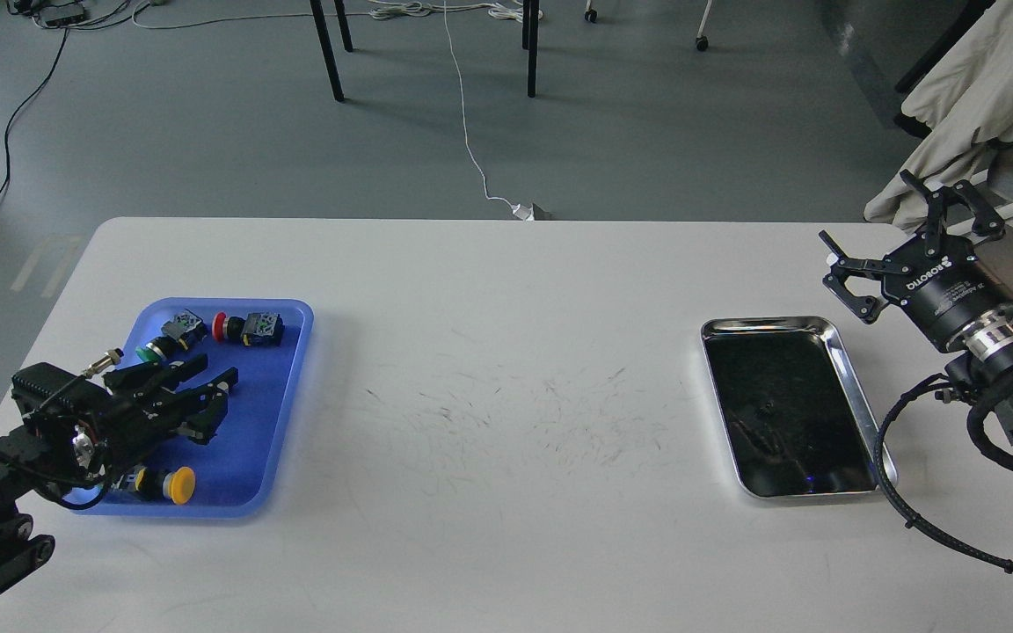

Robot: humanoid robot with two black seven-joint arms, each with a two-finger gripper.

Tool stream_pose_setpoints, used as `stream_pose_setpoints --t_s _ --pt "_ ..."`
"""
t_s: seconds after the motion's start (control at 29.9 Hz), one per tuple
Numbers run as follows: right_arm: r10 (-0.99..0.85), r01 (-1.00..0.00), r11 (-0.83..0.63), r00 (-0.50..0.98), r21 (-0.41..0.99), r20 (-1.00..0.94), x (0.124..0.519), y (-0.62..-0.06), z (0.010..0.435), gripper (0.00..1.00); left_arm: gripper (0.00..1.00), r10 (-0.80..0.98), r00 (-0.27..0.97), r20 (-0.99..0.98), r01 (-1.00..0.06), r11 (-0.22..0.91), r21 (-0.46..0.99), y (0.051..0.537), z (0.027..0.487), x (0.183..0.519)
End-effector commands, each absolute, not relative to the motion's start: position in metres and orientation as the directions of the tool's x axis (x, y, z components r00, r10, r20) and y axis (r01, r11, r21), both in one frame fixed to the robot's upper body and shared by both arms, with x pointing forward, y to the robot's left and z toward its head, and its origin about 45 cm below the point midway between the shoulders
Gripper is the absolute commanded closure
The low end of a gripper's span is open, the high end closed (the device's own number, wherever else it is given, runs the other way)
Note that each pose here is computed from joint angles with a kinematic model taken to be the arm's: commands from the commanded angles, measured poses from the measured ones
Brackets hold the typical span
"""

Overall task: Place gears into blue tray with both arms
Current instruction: 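Lower the black part into the blue tray and open the left gripper, then lift the left gripper away from the blue tray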

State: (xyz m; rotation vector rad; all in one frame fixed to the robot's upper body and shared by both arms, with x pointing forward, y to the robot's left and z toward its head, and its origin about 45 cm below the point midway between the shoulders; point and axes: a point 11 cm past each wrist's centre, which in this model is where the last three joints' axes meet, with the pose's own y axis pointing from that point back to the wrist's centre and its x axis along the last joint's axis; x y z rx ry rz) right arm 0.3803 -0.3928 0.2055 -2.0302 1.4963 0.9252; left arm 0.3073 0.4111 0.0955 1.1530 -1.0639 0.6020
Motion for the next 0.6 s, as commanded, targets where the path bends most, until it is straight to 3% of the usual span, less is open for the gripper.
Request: stream_pose_setpoints --t_s 0.0,0.17,0.27,0.33,0.43,0.57 --pt "-0.647 -0.950 -0.312 0.194 0.025 -0.737 0.383 -0.392 0.209 0.03 0.04 -0.103 0.348 0.932 -0.863 0.354 0.361 0.406 0.117 0.322" --pt "-0.646 -0.950 -0.313 0.197 0.021 -0.737 0.383 -0.391 0.210 0.03 0.03 -0.042 0.220 0.974 -0.902 0.371 0.220 0.402 0.179 0.356" --pt "-0.647 -0.949 -0.315 0.198 0.022 -0.736 0.383 -0.391 0.210 0.03 0.03 0.119 0.142 0.983 -0.938 0.334 0.095 0.390 0.218 0.386" --pt "-0.646 -0.948 -0.317 0.198 0.024 -0.737 0.383 -0.390 0.209 0.03 0.02 0.293 0.077 0.953 -0.969 0.248 0.002 0.382 0.244 0.410" --pt "-0.646 -0.945 -0.325 0.206 0.021 -0.735 0.383 -0.388 0.211 0.03 0.02 0.590 0.017 0.807 -0.993 0.101 -0.053 0.368 0.263 0.438" --pt "-0.660 -0.940 -0.341 0.228 0.015 -0.716 0.384 -0.388 0.220 0.03 0.02 0.859 0.036 0.510 -0.998 0.054 -0.021 0.345 0.288 0.463"
